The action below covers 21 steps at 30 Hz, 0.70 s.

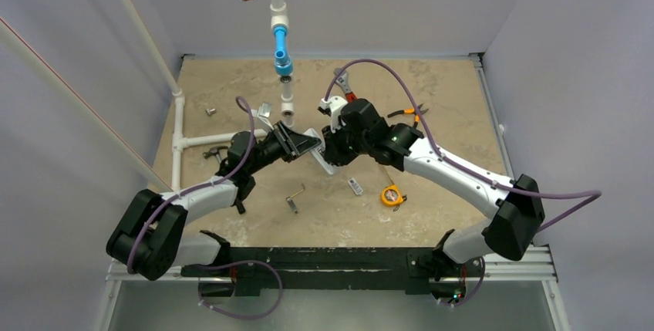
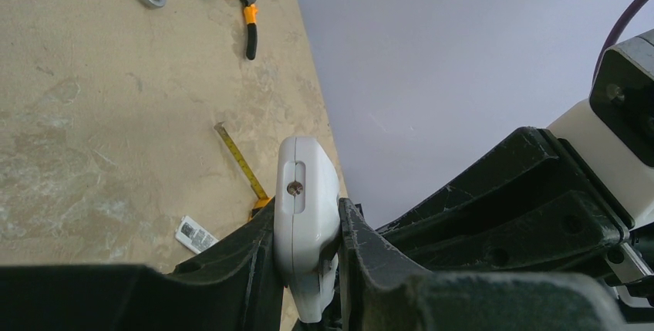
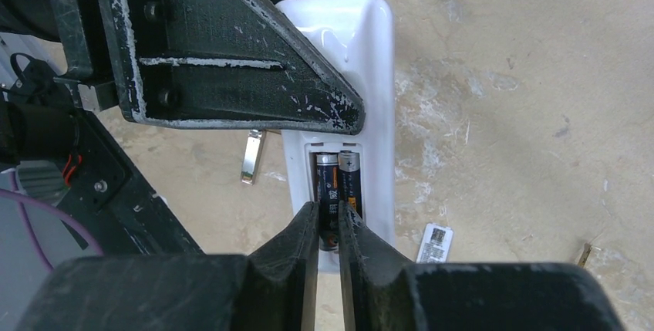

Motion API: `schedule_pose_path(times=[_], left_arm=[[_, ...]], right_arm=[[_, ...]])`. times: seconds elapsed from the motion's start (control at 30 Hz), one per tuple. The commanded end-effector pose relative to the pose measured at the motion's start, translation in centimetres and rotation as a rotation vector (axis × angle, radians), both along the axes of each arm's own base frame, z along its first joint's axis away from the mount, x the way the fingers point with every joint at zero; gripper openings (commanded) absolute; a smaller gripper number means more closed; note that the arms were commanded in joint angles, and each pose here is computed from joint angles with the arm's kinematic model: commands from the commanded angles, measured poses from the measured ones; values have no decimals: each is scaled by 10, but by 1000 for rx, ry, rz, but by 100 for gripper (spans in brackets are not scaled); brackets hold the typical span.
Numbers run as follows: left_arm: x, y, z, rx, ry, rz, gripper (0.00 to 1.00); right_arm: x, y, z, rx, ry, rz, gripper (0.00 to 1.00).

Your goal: Load the batteries into the remote control

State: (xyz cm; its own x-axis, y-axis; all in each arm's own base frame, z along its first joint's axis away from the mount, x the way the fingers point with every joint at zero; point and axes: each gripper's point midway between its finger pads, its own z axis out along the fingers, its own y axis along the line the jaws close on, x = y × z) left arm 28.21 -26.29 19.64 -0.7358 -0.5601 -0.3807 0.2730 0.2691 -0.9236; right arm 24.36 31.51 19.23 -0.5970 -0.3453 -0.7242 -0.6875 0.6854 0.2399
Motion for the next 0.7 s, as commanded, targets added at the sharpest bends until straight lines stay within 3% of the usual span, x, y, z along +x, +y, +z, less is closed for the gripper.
schedule_pose_path(times=[0.0,0.67], left_arm=[[-4,-7,32,-74,-82,-44,0],[-2,-9,28,-93,-60,-51,0]], right_arm=[[14,9,16,32,-50,-8,14],[13,9,30,67,-73,-8,29]])
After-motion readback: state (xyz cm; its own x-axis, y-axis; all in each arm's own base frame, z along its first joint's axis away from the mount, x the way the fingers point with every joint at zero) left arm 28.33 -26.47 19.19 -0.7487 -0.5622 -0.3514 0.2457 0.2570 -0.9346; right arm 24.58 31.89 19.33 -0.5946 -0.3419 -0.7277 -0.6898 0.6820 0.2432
